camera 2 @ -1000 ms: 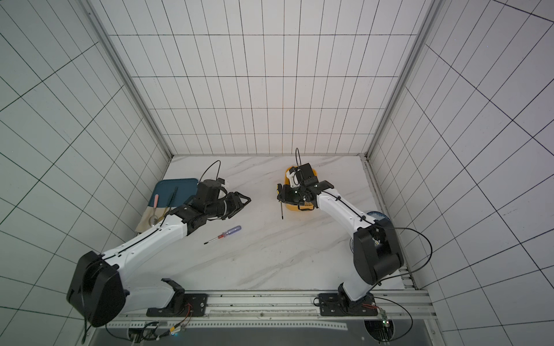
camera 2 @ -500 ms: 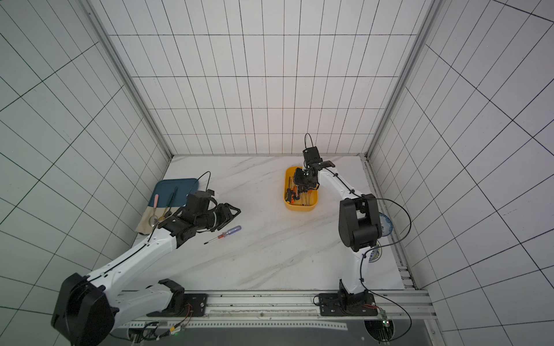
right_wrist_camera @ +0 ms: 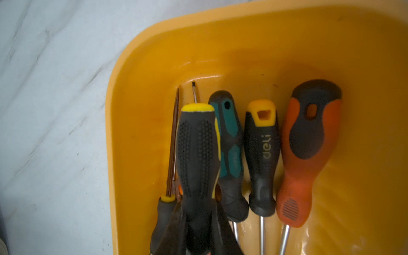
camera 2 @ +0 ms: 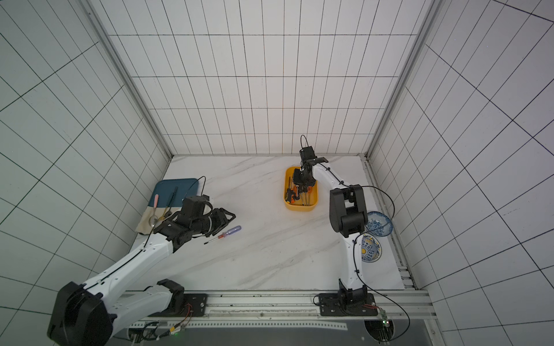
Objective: Put the screwdriver on the desktop into the storage box
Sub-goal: Place the screwdriver in the storage box.
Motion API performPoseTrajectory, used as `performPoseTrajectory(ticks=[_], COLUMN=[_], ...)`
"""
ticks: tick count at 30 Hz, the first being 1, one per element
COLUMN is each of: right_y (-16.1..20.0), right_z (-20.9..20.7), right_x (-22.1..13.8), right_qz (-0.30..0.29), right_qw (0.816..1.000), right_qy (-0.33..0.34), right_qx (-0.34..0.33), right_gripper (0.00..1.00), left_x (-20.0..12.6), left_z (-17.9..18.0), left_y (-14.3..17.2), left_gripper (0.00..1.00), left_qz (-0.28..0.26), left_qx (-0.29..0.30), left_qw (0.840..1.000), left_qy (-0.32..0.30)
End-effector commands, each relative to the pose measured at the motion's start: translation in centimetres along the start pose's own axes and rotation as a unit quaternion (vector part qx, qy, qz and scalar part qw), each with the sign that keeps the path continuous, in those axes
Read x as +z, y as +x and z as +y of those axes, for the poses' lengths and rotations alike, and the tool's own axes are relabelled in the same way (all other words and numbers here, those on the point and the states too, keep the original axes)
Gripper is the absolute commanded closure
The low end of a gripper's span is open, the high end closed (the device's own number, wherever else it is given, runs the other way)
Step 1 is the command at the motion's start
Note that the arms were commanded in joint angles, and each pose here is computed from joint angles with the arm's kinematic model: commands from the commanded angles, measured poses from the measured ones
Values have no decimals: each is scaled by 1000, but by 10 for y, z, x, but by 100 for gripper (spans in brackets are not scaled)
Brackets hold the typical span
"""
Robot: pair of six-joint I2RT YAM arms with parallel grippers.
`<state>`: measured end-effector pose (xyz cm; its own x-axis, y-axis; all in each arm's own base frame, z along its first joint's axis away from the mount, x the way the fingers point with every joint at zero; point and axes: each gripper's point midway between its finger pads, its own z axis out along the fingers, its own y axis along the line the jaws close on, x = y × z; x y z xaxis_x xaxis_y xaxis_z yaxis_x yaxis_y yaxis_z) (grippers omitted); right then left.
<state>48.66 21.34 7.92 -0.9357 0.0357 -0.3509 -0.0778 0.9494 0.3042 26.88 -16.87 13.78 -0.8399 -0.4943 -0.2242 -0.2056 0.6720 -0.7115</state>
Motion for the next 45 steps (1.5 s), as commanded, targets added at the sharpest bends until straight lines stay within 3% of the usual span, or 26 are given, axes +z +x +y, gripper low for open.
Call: performPoseTrajectory(ticks=[1,16,26,32,45], right_y=[-5,-5,2,-1,-1], right_z=[6,11,19,20,23], right_x=[2,19,25,15,-40], right_qz=[6,24,32,23,-30], right_qw=[1000,999,999,999,999], right_qy=[-8,-5,-5,-3,-7], right_qx=[-11,-24,-30,-29,-20], right_gripper=[91,86,73,65,65], left_x=[-3,-1,1,0,-3], left_z=[4,14,16,18,26], left_y=[2,6,6,4,-2], left_gripper=[44,44,44,44,36], left_qz=[0,5,7,4,-4], left_qx=[3,-6,-9,-8,-5], left_qw=[1000,1000,1000,1000,999], left_qy=[-1,-13,-17,-21,-47])
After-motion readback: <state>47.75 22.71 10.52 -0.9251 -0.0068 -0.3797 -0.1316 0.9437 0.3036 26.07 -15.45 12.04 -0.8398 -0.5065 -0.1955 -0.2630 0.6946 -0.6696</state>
